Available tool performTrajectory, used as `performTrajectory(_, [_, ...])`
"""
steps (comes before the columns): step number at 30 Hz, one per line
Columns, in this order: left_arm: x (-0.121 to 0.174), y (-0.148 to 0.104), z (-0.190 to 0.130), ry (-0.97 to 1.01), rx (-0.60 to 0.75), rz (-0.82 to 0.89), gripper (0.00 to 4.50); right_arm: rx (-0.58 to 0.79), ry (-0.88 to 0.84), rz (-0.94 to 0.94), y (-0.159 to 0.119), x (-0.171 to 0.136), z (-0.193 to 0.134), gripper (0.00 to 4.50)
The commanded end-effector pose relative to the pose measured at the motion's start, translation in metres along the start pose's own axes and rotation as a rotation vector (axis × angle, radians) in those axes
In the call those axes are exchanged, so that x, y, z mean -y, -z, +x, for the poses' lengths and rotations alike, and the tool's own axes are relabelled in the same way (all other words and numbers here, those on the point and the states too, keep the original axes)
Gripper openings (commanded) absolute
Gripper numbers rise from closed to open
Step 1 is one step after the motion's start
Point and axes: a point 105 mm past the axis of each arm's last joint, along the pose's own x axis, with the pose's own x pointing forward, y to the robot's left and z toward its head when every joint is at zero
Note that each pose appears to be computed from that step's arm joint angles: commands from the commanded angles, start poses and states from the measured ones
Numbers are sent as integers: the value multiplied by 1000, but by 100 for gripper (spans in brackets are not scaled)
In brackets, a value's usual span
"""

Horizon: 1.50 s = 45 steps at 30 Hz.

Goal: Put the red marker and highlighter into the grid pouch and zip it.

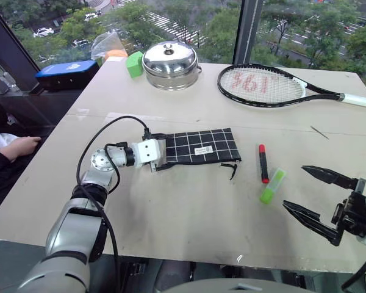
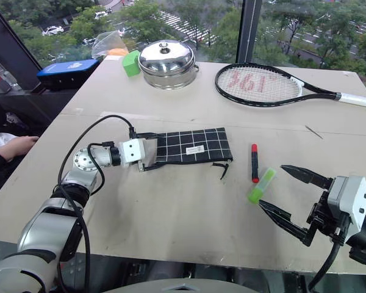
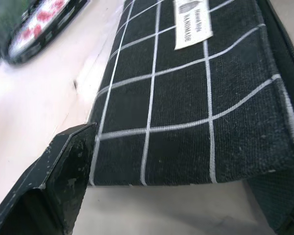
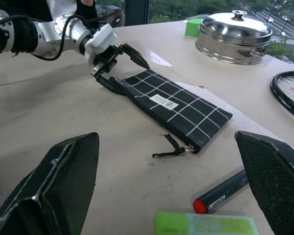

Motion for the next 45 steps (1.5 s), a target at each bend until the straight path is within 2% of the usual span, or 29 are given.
performTrajectory(1, [23,-3,16,107,-4,110,447,27,0,-36,-10,-5,3,450])
performTrajectory(4, [26,-7,20,127,13,153,369,28,3,-35,-11,-8,5,450])
performTrajectory(6, [26,-9,22,125,12,182,280,30,5,-33,-12,-9,6,450])
performTrajectory(8, [25,-9,24,121,6,202,172,32,6,-31,-13,-10,8,450])
performTrajectory(10, [25,-9,26,115,5,206,88,34,6,-28,-14,-12,10,450])
performTrajectory(11, [25,-10,27,118,6,201,31,35,6,-26,-14,-13,11,450])
performTrajectory(12, [26,-10,27,122,12,198,8,36,5,-24,-14,-13,12,450])
performTrajectory(16, [24,-12,24,124,23,150,8,45,22,-7,-14,-14,19,450])
performTrajectory(18, [18,-13,21,105,33,21,8,34,65,-18,-10,-12,25,450])
performTrajectory(20, [12,-25,16,94,74,-107,8,-11,150,52,4,-6,40,450])
performTrajectory(23, [11,-41,9,97,106,-172,8,-62,194,132,18,-6,57,450])
performTrajectory(26, [17,-48,2,104,100,-229,8,-246,347,115,46,9,68,450])
performTrajectory(28, [21,-47,-2,98,85,-273,8,-223,338,303,55,11,86,450])
performTrajectory(30, [25,-45,-5,90,66,-300,8,-236,397,416,66,22,98,450])
performTrajectory(33, [29,-41,-9,77,51,-331,8,-247,497,523,76,40,106,450])
performTrajectory(36, [31,-37,-12,68,39,-350,8,-235,462,557,72,39,113,450])
performTrajectory(37, [32,-36,-13,65,36,-354,0,-234,448,567,71,38,115,411])
performTrajectory(39, [34,-33,-15,61,32,-363,0,-231,416,588,69,35,120,384])
performTrajectory(40, [36,-31,-15,57,29,-371,0,-235,412,587,69,35,123,354])
performTrajectory(45, [41,-20,-17,47,22,-405,0,-258,404,545,70,35,131,354])
